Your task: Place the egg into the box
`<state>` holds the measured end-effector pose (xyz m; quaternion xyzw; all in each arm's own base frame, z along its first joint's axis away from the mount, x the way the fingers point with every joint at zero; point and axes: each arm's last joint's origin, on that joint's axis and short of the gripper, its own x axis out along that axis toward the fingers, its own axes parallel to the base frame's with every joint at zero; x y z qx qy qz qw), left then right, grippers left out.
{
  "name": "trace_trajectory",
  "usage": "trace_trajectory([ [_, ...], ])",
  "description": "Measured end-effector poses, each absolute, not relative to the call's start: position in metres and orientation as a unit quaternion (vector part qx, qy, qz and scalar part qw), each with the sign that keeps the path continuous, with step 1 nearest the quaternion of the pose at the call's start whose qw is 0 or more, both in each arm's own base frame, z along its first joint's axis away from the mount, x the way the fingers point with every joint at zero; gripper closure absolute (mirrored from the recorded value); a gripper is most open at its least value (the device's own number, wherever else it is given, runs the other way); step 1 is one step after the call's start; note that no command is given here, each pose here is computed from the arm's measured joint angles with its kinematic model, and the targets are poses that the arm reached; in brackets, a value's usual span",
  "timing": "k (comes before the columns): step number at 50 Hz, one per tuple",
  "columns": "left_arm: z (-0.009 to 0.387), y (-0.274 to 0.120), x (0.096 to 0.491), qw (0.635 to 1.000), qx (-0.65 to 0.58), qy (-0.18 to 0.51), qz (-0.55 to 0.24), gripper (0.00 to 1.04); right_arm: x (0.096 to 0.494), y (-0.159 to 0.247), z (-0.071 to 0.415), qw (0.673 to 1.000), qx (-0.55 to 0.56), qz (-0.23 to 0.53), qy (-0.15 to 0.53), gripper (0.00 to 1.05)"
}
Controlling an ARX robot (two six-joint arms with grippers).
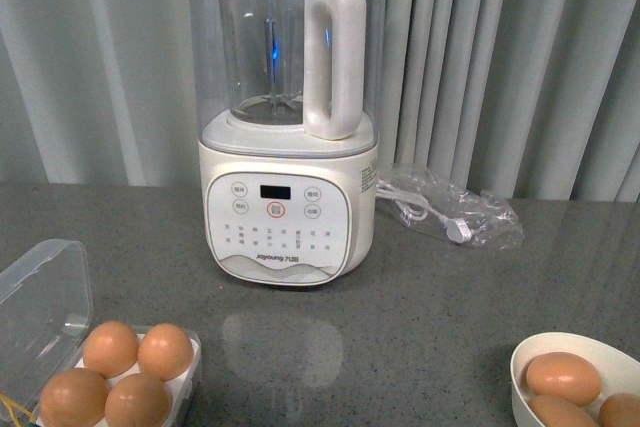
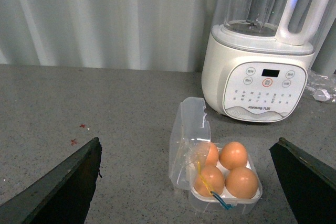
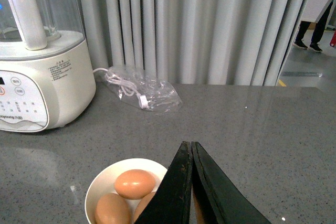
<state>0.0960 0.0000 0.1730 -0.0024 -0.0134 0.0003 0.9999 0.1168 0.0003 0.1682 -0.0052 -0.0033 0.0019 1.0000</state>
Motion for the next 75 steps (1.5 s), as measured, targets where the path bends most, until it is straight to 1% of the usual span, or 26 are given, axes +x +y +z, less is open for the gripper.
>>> trace_trajectory([
  [22,0.173,0.000,0.096,1.000,-0.002,-0.013,0.000,0.07,0.108,0.000,0.168,1.000,-0.005,0.002,-0.004,1.02],
  [26,0.173,0.000,0.096,1.000,-0.002,-0.013,0.000,0.07,0.101,0.000,0.163,1.000,-0.005,0.002,0.015,1.02],
  [30,0.173,0.000,0.096,1.000,-0.002,-0.013,0.001,0.07,0.098,0.000,0.165,1.000,-0.005,0.002,-0.002,1.02],
  [36,0.173,0.000,0.096,1.000,-0.002,-0.013,0.000,0.07,0.098,0.000,0.165,1.000,-0.006,0.002,-0.001,1.02],
  [39,0.173,0.000,0.096,1.000,-0.002,-0.013,0.000,0.07,0.098,0.000,0.165,1.000,-0.005,0.002,-0.001,0.95],
  [44,0.173,0.000,0.096,1.000,-0.002,-0.013,0.000,0.07,0.098,0.000,0.165,1.000,-0.005,0.002,-0.001,0.75],
  [51,0.173,0.000,0.096,1.000,-0.002,-0.014,0.000,0.07,0.098,0.000,0.165,1.000,-0.005,0.002,-0.001,0.52],
  [53,0.173,0.000,0.096,1.000,-0.002,-0.014,0.000,0.07,0.098,0.000,0.165,1.000,-0.005,0.002,-0.001,0.41],
  [63,0.173,0.000,0.096,1.000,-0.002,-0.014,0.000,0.07,0.098,0.000,0.165,1.000,-0.005,0.002,-0.001,0.08],
  [64,0.173,0.000,0.096,1.000,-0.002,-0.014,0.000,0.07,0.098,0.000,0.165,1.000,-0.005,0.002,-0.001,0.06],
  [65,0.173,0.000,0.096,1.000,-0.002,-0.013,0.000,0.07,0.098,0.000,0.165,1.000,-0.005,0.002,-0.001,0.05],
  [68,0.173,0.000,0.096,1.000,-0.002,-0.014,0.000,0.07,0.098,0.000,0.165,1.000,-0.005,0.002,-0.001,0.08],
  [75,0.173,0.000,0.096,1.000,-0.002,-0.014,0.000,0.07,0.098,0.000,0.165,1.000,-0.005,0.002,-0.001,0.07],
])
